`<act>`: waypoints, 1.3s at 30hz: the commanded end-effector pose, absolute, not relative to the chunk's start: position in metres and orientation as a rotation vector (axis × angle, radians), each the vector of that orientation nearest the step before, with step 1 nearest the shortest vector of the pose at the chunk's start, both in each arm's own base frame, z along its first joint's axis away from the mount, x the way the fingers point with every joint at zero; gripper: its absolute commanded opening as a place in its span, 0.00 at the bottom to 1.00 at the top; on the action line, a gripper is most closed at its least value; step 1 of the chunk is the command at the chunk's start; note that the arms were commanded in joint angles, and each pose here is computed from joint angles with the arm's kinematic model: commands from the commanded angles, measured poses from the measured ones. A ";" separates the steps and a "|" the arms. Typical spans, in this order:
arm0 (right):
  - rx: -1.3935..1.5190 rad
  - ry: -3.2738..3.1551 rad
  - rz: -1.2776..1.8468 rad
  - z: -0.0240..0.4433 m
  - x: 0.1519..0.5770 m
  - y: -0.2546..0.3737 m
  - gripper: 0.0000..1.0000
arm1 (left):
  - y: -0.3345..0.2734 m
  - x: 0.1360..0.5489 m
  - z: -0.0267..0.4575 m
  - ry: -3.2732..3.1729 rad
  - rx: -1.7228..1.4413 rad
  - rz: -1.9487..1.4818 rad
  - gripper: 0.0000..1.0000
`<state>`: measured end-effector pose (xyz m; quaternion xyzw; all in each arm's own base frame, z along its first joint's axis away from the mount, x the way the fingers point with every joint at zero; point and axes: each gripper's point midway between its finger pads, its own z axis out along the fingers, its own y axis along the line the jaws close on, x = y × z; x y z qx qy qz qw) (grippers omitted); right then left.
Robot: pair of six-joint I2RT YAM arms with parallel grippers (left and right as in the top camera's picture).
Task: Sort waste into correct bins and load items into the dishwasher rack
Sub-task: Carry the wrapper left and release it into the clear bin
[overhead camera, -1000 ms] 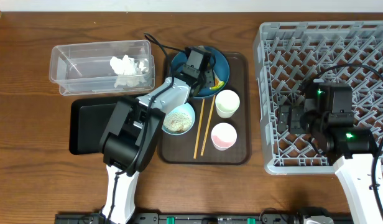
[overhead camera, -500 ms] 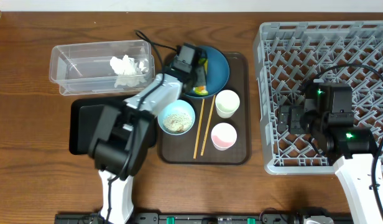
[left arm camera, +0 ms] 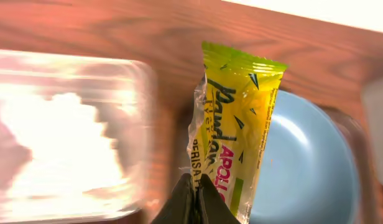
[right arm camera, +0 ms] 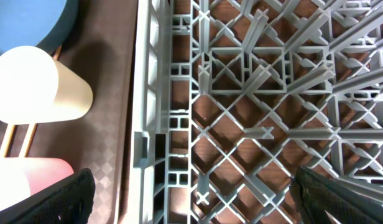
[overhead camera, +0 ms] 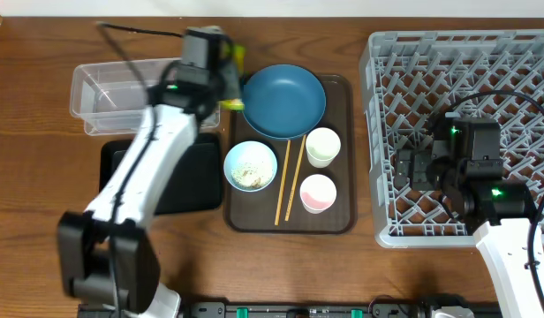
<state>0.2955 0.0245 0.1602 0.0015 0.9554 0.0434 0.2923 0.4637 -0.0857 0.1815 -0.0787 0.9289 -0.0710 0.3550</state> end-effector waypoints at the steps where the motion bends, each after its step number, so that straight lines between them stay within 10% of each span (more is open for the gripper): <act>1: 0.005 2.526 0.128 0.168 0.299 0.027 0.99 | -0.034 0.463 0.185 2.394 -0.325 -0.054 0.06; 22: 0.005 2.527 0.129 0.168 0.299 0.028 0.99 | 0.071 0.473 0.119 2.154 -1.339 -0.177 0.09; 25: 0.005 2.530 0.128 0.168 0.298 0.028 0.99 | 0.071 0.477 0.117 2.144 -1.333 -0.184 0.17; 31: 0.005 2.529 0.128 0.168 0.298 0.028 0.99 | 0.067 0.478 0.122 2.201 -1.222 -0.179 0.79; 39: 0.005 2.528 0.129 0.168 0.299 0.028 0.99 | 0.040 0.469 0.176 2.284 -0.807 -0.121 0.86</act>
